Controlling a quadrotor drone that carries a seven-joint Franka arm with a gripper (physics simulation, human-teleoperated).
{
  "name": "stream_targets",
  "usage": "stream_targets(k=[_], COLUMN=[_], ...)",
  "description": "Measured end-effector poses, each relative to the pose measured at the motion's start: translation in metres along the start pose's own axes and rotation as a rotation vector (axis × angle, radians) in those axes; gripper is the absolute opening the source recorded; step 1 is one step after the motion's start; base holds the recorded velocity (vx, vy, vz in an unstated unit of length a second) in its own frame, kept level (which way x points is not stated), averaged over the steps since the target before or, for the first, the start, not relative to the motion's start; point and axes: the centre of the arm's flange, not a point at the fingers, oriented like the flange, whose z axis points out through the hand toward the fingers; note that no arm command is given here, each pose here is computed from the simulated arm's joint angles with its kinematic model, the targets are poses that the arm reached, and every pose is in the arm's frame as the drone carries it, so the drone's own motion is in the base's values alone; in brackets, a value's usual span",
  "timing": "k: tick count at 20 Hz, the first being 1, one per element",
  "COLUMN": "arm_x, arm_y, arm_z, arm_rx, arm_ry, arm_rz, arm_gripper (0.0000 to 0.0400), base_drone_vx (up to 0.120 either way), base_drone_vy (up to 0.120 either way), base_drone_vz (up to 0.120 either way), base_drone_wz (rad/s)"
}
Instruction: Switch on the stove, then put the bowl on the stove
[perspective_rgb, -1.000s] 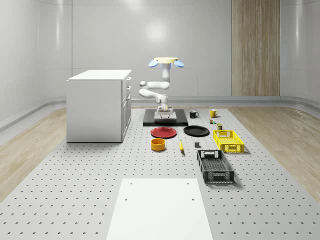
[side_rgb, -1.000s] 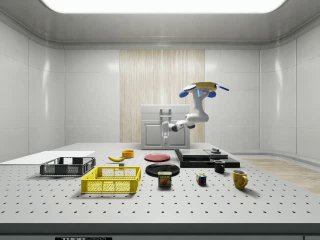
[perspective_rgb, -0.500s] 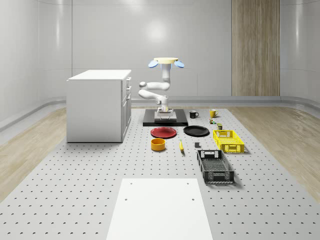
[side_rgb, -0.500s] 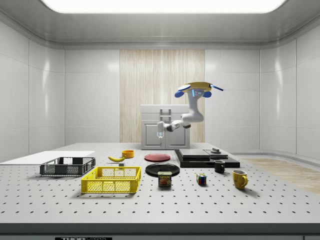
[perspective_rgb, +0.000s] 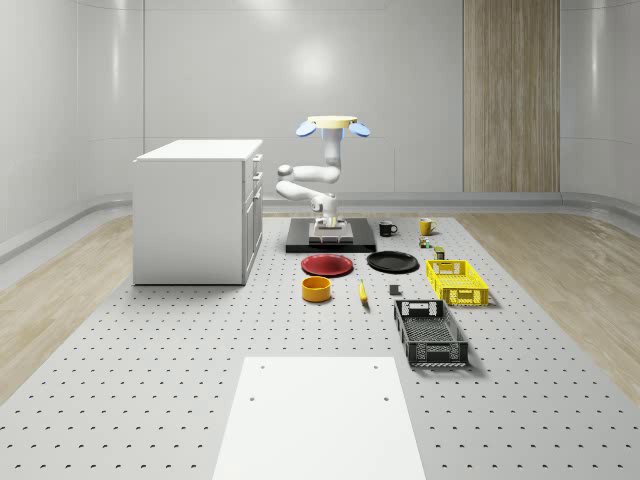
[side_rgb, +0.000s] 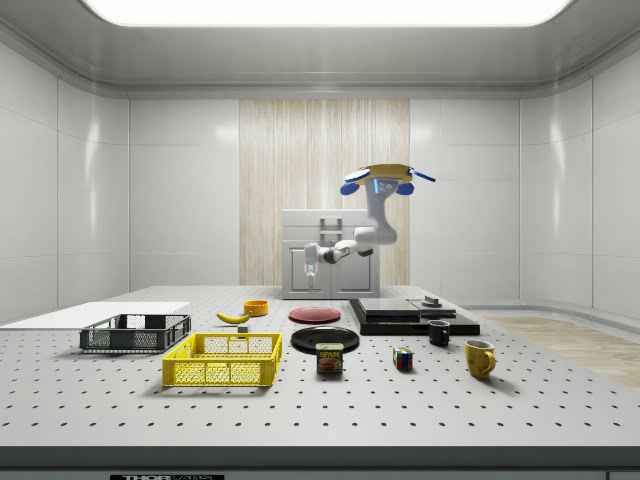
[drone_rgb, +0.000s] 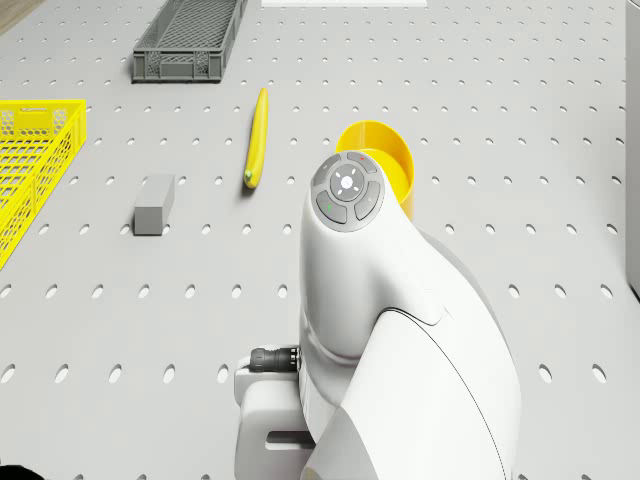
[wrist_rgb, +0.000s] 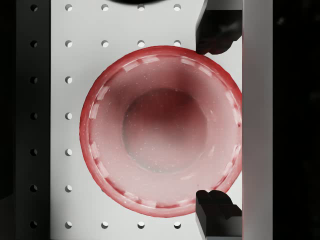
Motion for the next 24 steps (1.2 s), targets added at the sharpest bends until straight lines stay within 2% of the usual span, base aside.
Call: stream_targets(k=[24], arm_x=[0.0], arm_y=[0.0], arm_z=[0.0], arm_rx=[0.0], arm_ry=[0.0], arm_rz=[0.0], arm_gripper=[0.04], base_drone_vx=[0.12], base_drone_vy=[0.0], base_drone_vz=[0.0], base_drone_wz=[0.0])
